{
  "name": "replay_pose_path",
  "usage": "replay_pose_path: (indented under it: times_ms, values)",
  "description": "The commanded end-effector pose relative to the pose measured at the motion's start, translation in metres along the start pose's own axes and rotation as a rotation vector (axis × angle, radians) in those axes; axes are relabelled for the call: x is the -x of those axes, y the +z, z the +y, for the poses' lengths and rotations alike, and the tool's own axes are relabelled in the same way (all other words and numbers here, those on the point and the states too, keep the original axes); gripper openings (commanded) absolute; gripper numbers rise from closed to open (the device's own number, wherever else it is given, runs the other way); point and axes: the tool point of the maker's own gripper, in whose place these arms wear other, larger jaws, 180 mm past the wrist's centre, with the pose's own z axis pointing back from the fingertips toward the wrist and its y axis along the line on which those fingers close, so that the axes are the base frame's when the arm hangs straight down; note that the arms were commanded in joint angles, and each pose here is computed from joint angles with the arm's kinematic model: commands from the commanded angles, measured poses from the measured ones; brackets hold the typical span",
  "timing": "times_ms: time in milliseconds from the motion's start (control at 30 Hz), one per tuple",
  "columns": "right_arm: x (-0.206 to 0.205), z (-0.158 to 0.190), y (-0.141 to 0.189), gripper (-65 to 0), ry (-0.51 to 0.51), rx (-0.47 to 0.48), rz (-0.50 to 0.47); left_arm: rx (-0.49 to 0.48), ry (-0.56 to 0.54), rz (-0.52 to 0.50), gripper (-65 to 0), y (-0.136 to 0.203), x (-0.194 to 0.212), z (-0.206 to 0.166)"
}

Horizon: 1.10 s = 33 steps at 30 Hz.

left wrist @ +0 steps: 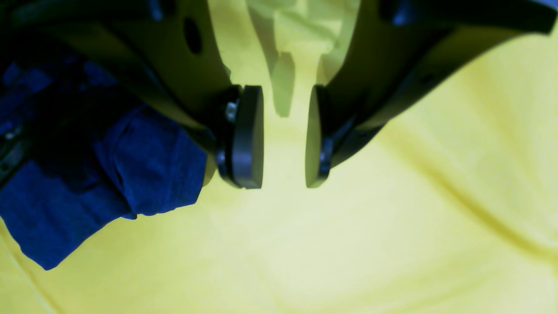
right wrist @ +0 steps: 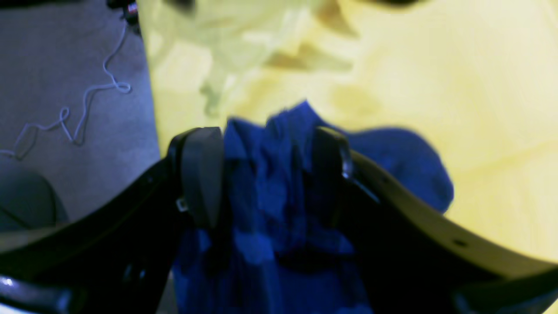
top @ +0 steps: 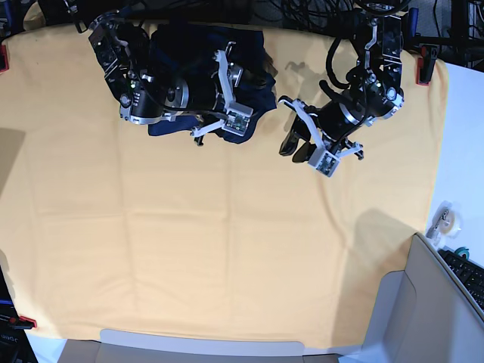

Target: Fold the T-shirt properly

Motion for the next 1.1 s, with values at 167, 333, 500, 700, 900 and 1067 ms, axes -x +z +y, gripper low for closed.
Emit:
replay_pose_path:
  times_ms: [167,333,500,700,900,1067]
  values:
    - [-0.021,-0.033,0.026,-33.1,-0.038,0.115,-0.132,0.002,-0.012,-0.051,-48.5,0.003,-0.015,0.001]
    - [0.019,-0.076,0.078,-43.7,-0.17,0.325,-0.121,0.003,-0.01,-0.048,-48.5,0.003,-0.013,0.0]
    - [0.047,-0.078,0.099,-65.0,-0.199,0.382,-0.058,0.003,-0.01,-0.048,-48.6,0.003,-0.013,0.0]
    - [0.069,-0.054,0.086,-65.0,-0.193,0.303,0.031,0.006,-0.013,-0.049,-48.6,0.002,-0.014,-0.001]
    - [0.105,-0.035,0.071,-65.0,-0.133,0.255,0.275,0.003,-0.012,-0.05,-48.6,0.002,-0.014,0.0]
    - [0.113,-0.01,0.052,-65.0,-0.027,0.154,0.383,0.004,-0.013,-0.049,-48.6,0.002,-0.014,0.0]
